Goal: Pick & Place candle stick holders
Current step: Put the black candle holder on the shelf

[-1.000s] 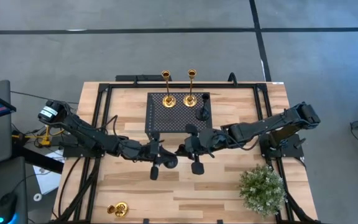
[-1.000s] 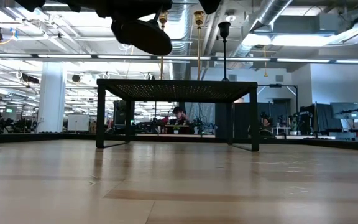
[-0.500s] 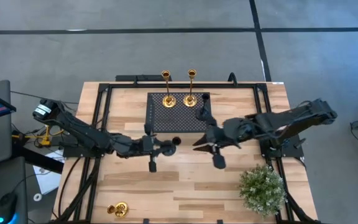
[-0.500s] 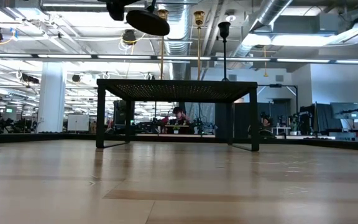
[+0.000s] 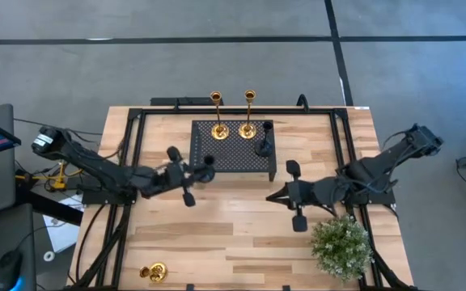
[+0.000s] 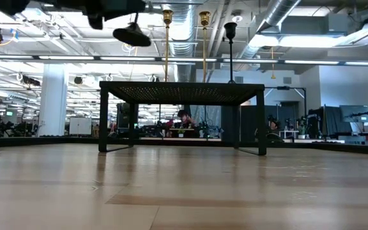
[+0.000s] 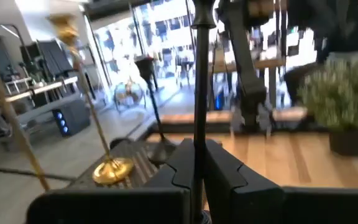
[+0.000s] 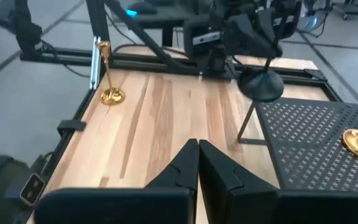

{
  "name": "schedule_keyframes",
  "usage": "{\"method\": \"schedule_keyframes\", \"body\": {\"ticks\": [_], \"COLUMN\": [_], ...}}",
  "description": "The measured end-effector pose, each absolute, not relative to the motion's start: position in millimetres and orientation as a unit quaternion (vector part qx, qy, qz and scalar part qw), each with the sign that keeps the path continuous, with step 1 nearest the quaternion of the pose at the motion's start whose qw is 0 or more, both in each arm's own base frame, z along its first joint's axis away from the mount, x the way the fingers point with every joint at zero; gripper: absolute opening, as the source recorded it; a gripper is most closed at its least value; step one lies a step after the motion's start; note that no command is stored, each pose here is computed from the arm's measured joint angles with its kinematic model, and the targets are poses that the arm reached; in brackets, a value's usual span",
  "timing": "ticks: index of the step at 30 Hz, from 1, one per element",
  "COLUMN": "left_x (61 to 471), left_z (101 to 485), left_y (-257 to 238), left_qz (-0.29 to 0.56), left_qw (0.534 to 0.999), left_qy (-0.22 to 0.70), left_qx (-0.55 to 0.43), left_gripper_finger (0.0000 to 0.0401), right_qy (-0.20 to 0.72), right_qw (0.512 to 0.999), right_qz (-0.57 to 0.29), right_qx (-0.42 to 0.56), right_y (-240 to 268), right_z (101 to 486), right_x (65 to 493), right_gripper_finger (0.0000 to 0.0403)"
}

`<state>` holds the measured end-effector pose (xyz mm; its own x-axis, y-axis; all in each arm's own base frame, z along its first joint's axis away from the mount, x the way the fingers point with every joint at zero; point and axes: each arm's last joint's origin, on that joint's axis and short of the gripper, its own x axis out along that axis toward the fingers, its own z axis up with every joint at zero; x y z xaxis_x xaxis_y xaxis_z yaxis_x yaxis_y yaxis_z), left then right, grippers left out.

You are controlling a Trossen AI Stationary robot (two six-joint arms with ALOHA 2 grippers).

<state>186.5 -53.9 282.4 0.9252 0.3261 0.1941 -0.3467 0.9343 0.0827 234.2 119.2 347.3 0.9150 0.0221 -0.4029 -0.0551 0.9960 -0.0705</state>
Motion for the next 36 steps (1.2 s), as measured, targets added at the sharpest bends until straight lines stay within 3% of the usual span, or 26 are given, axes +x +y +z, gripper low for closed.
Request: {"method": "schedule_keyframes", "body": {"ticks": [10,36], "left_x": [165.4,190.9], "left_z": [248.6,223.0], "left_y": [-18.2,28.8], "left_qz": [0.187,0.211], "left_qw": [0.966,0.966], "left_qy": [-0.175,-0.149], "left_qx": [0.024,0.004], "left_gripper_finger": [0.0013,0.0013], "right_qy": [0.157,0.114], "right_qw": [0.987,0.993], "right_qz": [0.005,0.011], "right_qx": [-0.021,0.028], "right_y": [113.6,99.3], "right_z": [301.4,259.9], "right_x": [229.0,201.5], "right_gripper_finger": [0.0000,0.0000]}}
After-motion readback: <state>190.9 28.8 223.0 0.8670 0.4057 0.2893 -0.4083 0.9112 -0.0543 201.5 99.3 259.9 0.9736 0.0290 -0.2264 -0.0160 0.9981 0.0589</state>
